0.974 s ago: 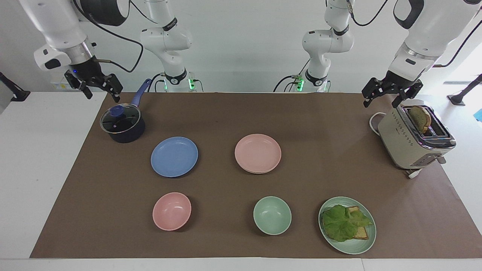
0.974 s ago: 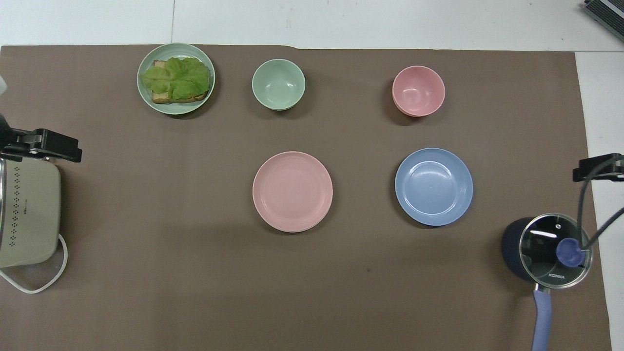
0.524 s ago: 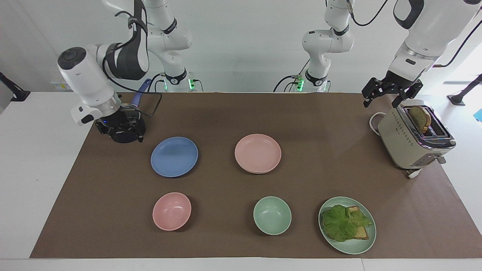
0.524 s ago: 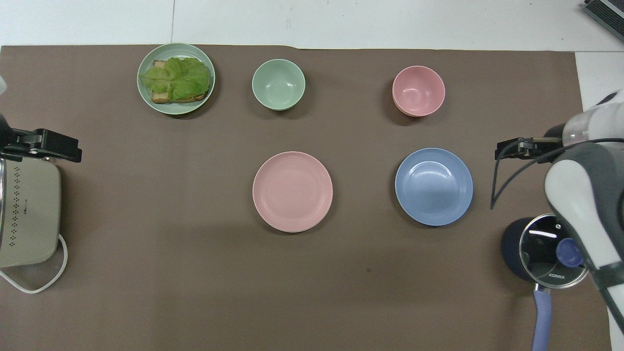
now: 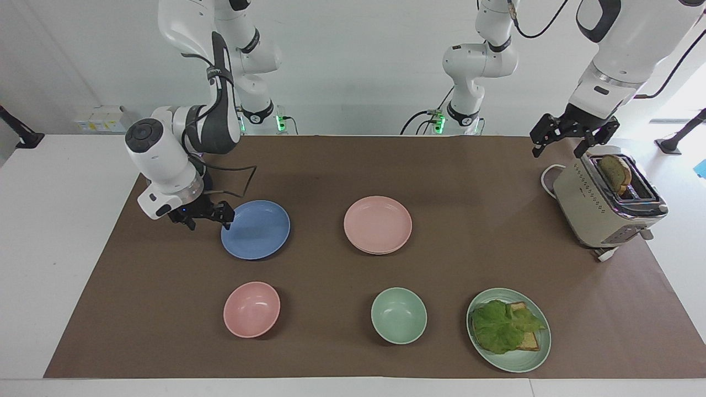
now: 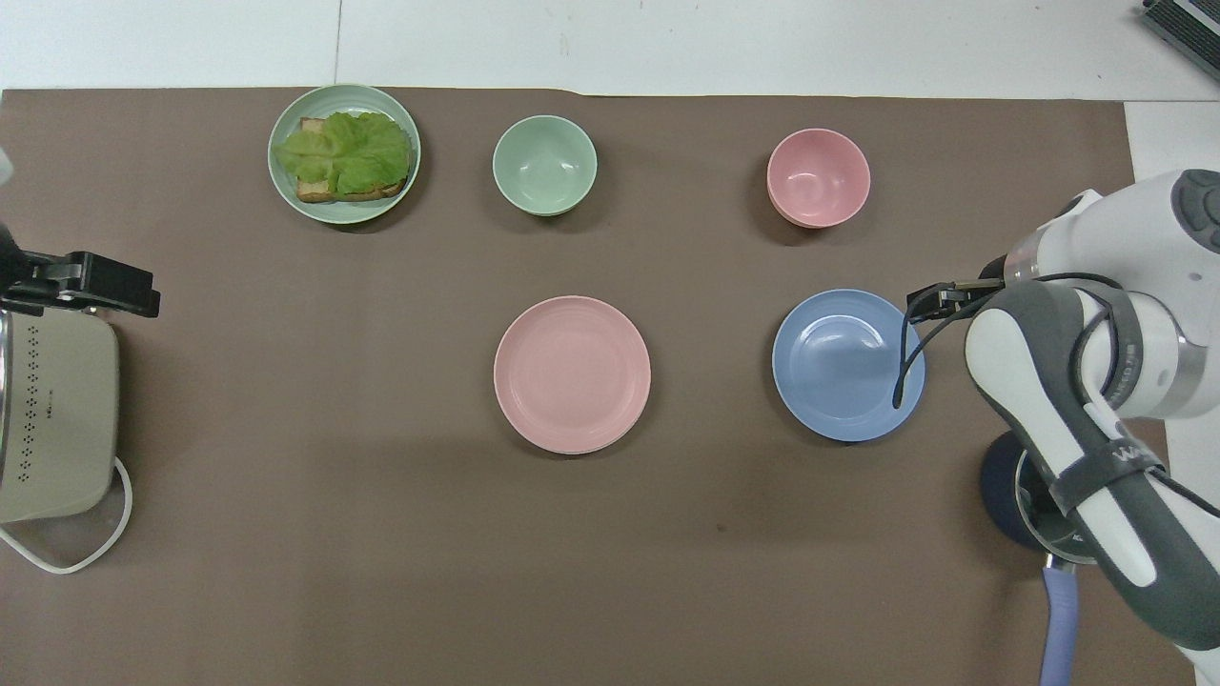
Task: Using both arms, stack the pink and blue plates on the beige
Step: 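Reach the right gripper to the rim of the blue bowl, then grasp the blue bowl rim with the right gripper and lift, then carry the blue bowl onto the pink bowl and release it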
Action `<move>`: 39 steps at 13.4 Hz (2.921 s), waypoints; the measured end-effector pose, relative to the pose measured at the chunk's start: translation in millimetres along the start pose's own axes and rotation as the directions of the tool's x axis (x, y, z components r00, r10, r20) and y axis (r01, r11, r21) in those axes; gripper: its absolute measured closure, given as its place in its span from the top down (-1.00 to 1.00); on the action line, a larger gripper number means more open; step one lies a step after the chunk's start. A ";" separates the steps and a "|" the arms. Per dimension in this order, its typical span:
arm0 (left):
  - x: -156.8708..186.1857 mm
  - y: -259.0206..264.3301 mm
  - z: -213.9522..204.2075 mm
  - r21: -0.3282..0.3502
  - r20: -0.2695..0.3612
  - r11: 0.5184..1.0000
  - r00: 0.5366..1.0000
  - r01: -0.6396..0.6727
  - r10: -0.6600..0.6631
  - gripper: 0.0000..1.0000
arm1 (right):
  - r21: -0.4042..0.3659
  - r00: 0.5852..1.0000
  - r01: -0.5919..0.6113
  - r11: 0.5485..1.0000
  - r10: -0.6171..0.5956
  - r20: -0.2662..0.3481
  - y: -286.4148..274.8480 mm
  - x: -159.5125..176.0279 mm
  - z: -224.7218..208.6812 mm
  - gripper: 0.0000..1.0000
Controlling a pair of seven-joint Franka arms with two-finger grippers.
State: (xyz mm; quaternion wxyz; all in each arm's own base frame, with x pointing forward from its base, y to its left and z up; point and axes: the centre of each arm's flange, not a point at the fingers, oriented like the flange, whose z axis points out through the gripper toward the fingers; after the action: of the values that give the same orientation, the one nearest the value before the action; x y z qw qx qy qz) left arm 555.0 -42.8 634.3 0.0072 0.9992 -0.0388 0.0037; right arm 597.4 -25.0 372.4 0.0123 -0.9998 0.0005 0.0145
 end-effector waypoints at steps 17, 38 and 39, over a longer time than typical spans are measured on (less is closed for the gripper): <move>0.0 0.0 0.0 0.000 0.000 1.000 1.000 0.000 0.000 1.00 | 0.009 0.999 0.004 1.000 -0.004 0.048 1.0 -17.1 31.3 -0.91; 0.0 0.0 0.0 0.000 0.000 1.000 1.000 0.000 0.000 1.00 | 0.131 0.996 0.073 0.989 -0.065 -0.067 -259.1 -28.0 -43.2 -0.91; 0.0 0.0 0.0 0.000 0.000 1.000 1.000 0.000 0.000 1.00 | 0.159 0.996 0.073 0.985 -0.063 -0.067 -270.0 -30.5 -41.8 -0.91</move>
State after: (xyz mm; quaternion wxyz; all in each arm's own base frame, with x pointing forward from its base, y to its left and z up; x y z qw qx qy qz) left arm 555.0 -42.7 634.2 0.0072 0.9992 -0.0388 0.0036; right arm 568.5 243.9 421.6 0.0934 -0.9950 -0.0322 -0.0170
